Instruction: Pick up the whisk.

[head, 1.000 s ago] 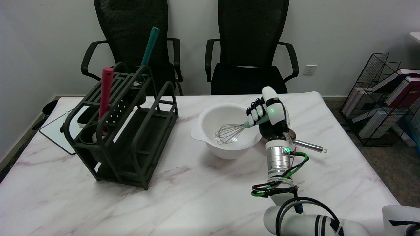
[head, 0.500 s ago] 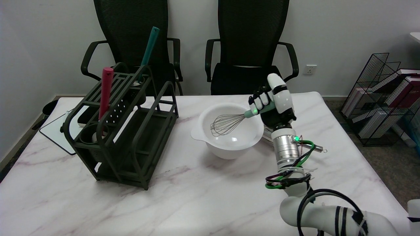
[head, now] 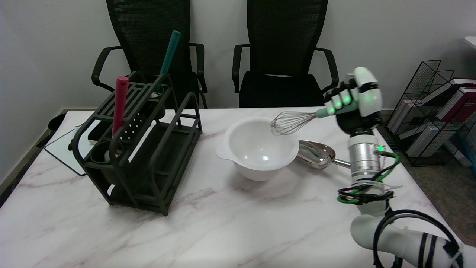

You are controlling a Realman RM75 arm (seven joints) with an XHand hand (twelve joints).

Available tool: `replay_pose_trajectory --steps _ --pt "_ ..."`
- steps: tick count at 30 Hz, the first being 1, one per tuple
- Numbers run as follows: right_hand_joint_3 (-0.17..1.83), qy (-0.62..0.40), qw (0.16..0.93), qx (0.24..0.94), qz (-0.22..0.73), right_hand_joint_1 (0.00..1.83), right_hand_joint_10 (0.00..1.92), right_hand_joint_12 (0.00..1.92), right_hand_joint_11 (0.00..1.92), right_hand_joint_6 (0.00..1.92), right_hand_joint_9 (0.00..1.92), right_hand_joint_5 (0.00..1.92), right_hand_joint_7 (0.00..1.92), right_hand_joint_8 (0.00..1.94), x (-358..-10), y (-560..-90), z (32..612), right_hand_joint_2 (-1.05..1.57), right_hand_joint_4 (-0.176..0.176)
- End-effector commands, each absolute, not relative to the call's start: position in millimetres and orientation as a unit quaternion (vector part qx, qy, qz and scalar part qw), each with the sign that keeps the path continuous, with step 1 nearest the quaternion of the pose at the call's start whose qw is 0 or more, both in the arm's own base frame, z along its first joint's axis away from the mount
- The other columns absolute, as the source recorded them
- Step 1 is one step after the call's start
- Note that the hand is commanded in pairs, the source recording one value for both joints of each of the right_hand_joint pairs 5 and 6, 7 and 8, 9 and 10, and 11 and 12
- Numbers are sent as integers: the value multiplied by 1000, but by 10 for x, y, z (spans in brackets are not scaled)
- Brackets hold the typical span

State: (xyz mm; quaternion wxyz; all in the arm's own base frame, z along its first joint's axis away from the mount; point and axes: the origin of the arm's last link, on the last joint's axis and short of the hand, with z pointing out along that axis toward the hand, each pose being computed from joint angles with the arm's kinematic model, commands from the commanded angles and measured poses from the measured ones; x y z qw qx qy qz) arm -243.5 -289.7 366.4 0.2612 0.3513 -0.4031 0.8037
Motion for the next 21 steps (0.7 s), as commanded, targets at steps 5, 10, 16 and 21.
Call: replay_pose_trajectory --steps 5,10,16,21 --pt "984 -206 245 311 895 852 1920 1920 1920 1920 1920 1920 1920 1920 -2242 -1788 4889 1155 0" --pt "1007 -197 290 301 887 852 1920 1920 1920 1920 1920 1920 1920 1920 -2499 -1589 4952 1132 0" --pt "1034 -243 302 308 869 852 1920 1920 1920 1920 1920 1920 1920 1920 -2668 -1643 4730 1108 0" --pt "1038 -272 295 333 853 849 1920 1920 1920 1920 1920 1920 1920 1920 -2691 -1736 4541 1103 0"
